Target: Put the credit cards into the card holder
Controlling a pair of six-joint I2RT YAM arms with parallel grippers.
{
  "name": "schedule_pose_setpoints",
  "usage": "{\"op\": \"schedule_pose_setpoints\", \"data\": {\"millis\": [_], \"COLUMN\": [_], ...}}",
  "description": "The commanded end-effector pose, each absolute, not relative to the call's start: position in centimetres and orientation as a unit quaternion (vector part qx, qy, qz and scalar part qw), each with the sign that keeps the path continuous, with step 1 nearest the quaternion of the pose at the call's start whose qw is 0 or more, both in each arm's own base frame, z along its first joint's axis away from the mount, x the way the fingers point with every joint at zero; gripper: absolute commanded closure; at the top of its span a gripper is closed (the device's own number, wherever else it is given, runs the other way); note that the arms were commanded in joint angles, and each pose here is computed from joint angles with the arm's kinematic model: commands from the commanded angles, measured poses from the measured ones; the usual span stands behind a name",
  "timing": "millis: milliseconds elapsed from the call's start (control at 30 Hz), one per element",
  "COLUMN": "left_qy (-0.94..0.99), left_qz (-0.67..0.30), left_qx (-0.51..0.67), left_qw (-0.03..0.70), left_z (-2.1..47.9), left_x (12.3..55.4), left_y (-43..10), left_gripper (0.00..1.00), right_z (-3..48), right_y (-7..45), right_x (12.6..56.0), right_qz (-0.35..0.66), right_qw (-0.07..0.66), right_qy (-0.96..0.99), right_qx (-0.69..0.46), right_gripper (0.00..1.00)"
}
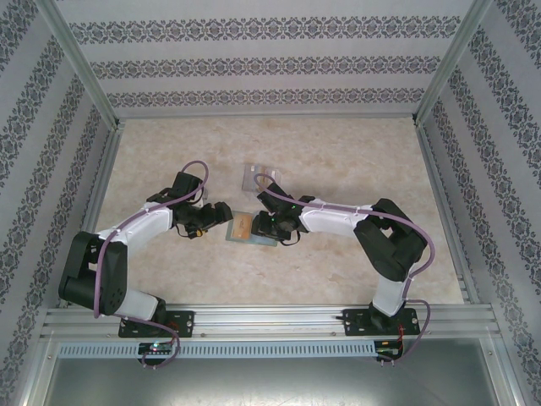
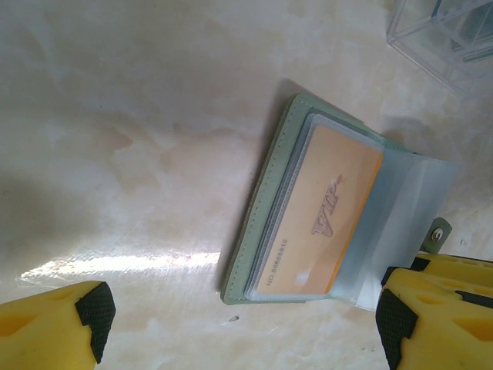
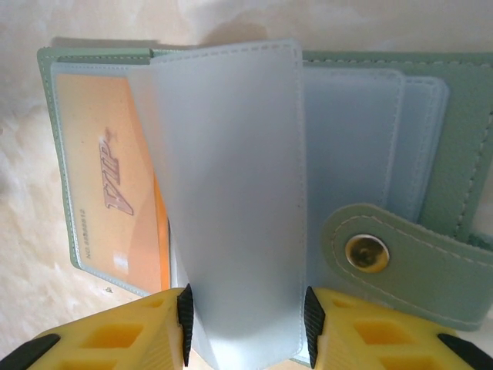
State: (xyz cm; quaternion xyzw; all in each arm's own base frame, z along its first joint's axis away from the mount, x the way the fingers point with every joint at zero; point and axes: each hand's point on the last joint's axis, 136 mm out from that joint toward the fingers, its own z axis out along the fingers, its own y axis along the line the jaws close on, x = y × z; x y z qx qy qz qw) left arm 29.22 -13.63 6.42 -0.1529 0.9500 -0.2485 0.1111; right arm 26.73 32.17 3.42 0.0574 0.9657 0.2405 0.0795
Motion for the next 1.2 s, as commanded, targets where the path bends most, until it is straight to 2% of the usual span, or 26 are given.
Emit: {"op": "schedule_pose_setpoints", "data": {"millis": [0,267,500,867,1167], "left_qy": [0.949,0.951,0.957,0.948,0.938], "left_qz": [-0.242,-0.232,-0.196,-0.213,-0.232], "left_qx": [-0.161,-0.163,-0.175,-0.204,-0.228], "left_qw": [0.120,0.123,0.119,0.116,0.115], "left_z": [6.6,6.6,6.1,6.0,5.8], "left_x": [29.6,29.8,29.6,29.9,29.9], "left_y": [-13.0,-12.7,-11.4,-10.3,-9.5], "left_gripper": [0.10,0.10,0.10,0.09,0.09], "right_z": [5.7,6.1,6.7,7.6,5.7], "right_y": [32.9,34.7,36.4,38.2,41.6], "right_x": [27.8,28.2,28.5,29.1,29.2], "right_qz": [0.266,0.299,0.336,0.359,0.399], "right_qw": [0.106,0.104,0.103,0.112,0.092], "right_qy": [0.957,0.948,0.936,0.927,0.912], "right_qx": [0.046,0.039,0.023,0.006,-0.025], "right_gripper": [0.54,0.53,0.58,0.57,0.57]}}
